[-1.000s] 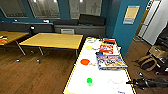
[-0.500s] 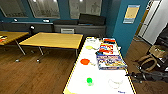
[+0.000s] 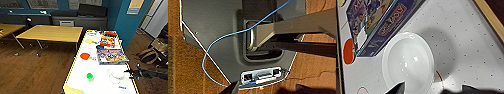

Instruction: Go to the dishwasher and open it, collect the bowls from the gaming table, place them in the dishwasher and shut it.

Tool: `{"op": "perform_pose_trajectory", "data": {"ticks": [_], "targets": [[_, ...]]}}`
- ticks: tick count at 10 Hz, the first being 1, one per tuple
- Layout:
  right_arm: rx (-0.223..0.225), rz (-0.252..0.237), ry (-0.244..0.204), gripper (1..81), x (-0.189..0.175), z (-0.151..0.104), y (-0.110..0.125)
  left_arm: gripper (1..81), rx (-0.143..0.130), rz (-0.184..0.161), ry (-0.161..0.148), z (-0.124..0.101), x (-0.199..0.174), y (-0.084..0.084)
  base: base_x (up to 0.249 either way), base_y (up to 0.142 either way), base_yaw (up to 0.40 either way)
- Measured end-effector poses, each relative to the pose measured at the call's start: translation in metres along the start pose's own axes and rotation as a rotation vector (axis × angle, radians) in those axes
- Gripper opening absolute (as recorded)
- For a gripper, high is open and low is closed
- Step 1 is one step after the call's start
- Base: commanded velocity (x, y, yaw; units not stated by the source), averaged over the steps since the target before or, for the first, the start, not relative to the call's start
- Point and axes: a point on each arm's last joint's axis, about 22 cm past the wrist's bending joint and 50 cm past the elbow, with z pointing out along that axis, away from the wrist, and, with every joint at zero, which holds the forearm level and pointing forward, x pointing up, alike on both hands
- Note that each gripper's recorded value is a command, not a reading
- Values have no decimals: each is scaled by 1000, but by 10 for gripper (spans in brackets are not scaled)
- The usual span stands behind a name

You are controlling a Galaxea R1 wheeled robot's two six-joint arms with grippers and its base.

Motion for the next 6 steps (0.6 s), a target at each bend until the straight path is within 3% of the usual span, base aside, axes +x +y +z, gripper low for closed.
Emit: {"op": "perform_pose_trajectory", "data": {"ticks": [6], "targets": [[-5,36,28,811,24,21,-20,811,1,1,6,0,6,-1,0,0,0]]}}
